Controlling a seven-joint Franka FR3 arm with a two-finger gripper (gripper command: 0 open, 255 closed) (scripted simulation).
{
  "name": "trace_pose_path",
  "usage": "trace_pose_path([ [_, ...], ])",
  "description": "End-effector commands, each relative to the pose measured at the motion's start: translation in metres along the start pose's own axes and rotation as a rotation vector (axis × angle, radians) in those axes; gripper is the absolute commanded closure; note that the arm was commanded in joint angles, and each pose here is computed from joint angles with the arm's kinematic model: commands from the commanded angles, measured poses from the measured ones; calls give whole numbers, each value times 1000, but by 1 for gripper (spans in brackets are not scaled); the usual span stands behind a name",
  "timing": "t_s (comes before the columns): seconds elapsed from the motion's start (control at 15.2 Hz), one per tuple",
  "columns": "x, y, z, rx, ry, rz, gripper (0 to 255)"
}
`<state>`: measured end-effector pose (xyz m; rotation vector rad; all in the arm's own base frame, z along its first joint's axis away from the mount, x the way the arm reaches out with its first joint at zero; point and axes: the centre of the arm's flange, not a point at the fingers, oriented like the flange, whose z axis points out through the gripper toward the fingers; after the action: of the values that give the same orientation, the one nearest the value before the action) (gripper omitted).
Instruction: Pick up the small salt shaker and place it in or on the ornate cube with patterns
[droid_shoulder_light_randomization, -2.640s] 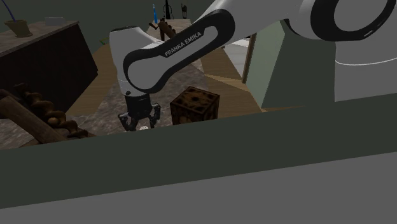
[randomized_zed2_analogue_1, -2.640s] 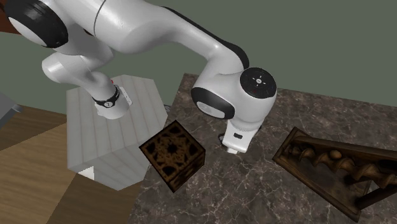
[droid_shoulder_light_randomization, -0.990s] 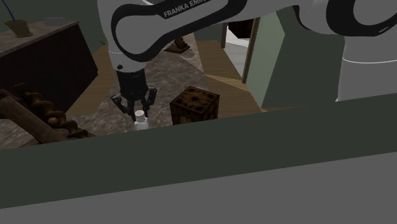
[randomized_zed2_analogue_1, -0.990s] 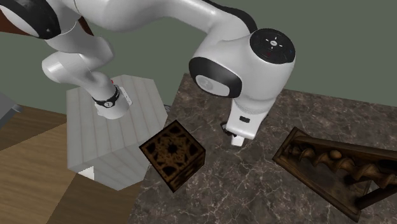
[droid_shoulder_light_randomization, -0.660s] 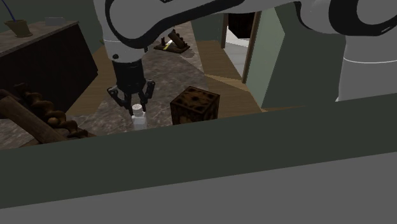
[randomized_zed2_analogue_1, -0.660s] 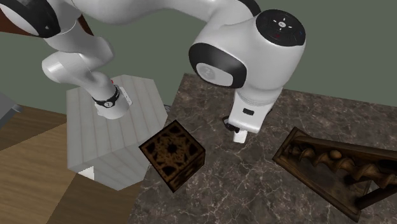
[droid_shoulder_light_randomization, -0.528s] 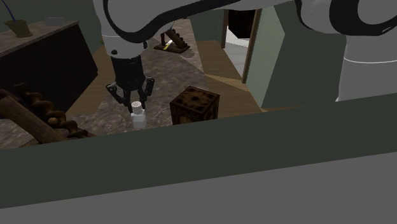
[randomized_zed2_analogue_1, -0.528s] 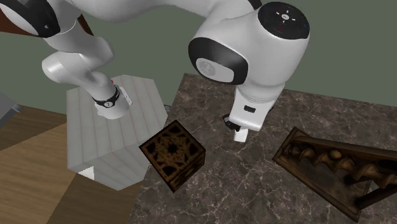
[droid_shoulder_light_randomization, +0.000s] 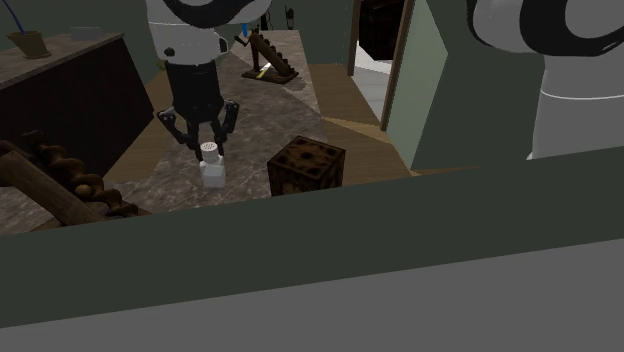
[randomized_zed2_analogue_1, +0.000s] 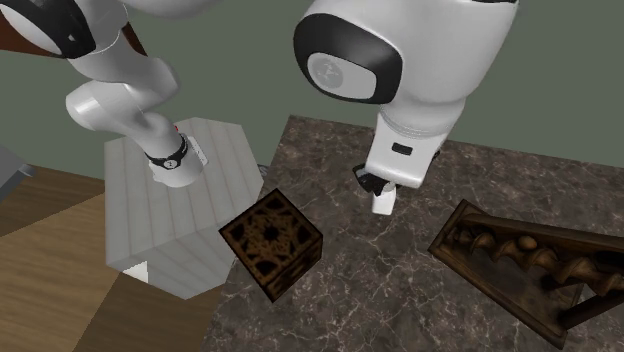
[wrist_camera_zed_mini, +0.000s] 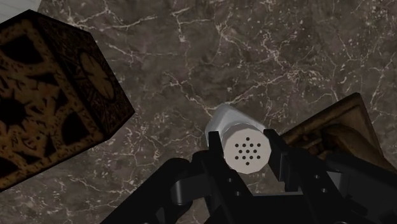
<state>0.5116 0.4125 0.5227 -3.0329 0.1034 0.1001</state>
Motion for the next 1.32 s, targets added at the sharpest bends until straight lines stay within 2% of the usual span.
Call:
trace_pose_path([
  [0.0, 0, -1, -10, 0, 0, 0, 255],
  [0.66, -4, -7, -63, 0, 0, 0, 255],
  [1.25, -16, 107, -95, 0, 0, 0, 255],
])
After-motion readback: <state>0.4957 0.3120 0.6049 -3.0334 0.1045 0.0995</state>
